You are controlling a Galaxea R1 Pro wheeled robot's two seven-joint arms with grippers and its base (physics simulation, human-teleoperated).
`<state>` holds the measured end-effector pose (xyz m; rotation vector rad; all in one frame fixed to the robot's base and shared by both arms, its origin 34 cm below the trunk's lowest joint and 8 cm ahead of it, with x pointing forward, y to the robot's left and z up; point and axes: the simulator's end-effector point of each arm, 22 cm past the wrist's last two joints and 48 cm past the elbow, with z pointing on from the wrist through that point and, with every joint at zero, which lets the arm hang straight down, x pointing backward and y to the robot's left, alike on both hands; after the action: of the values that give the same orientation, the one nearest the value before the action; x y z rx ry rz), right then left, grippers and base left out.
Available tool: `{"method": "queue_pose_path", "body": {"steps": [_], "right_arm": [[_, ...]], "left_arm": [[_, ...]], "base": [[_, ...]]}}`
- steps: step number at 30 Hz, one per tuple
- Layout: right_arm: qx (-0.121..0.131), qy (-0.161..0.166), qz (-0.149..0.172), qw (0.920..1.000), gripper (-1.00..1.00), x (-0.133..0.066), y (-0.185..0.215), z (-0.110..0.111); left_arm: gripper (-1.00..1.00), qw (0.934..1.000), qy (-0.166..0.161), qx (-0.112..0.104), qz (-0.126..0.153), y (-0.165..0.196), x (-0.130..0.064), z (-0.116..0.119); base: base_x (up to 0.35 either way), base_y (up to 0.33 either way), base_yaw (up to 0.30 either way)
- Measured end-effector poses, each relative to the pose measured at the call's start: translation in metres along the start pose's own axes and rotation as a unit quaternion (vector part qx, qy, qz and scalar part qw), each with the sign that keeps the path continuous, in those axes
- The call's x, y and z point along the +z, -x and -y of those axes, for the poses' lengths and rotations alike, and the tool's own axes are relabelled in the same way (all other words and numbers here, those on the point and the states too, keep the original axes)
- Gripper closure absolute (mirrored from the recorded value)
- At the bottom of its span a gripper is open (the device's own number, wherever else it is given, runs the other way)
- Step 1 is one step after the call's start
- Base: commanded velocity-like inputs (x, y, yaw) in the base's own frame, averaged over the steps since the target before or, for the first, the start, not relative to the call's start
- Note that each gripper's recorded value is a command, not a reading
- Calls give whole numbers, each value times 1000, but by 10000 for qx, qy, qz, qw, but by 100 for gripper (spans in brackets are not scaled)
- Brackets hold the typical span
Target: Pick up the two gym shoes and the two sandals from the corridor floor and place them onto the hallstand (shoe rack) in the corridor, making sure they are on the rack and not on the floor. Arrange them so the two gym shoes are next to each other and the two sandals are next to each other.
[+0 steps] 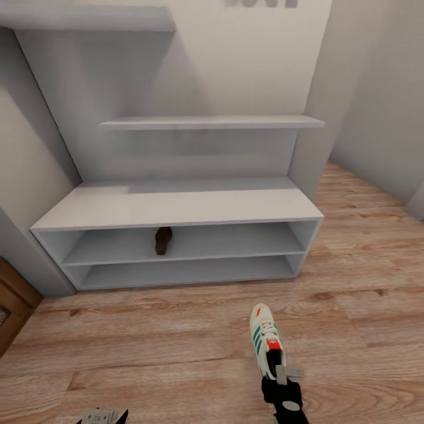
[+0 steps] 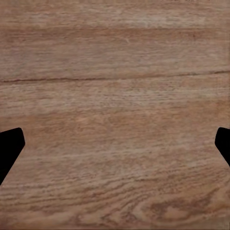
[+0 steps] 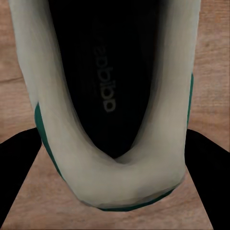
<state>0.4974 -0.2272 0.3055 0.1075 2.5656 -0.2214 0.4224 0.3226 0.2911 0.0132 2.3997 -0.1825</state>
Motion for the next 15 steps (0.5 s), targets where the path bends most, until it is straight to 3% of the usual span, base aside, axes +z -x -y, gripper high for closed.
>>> {"method": "queue_pose_path", "body": {"steps": [3, 7, 9, 15], "right_arm": [[43, 83, -122, 9999, 100, -3, 35, -19], [48, 76, -60, 9999, 100, 0, 63, -19], [0, 75, 118, 9999, 100, 0, 92, -23], [-43, -54, 345, 9994, 100, 0, 125, -22]], "left_arm": [[-100, 10000, 4, -5, 8, 1, 0, 0], [-100, 10000, -4, -9, 10, 1, 0, 1], [-100, 10000, -9, -9, 9, 1, 1, 2], [-100, 10000, -13, -6, 5, 0, 1, 2]], "base": [[30, 309, 0], [77, 278, 0], [33, 76, 0], [9, 21, 0]]}}
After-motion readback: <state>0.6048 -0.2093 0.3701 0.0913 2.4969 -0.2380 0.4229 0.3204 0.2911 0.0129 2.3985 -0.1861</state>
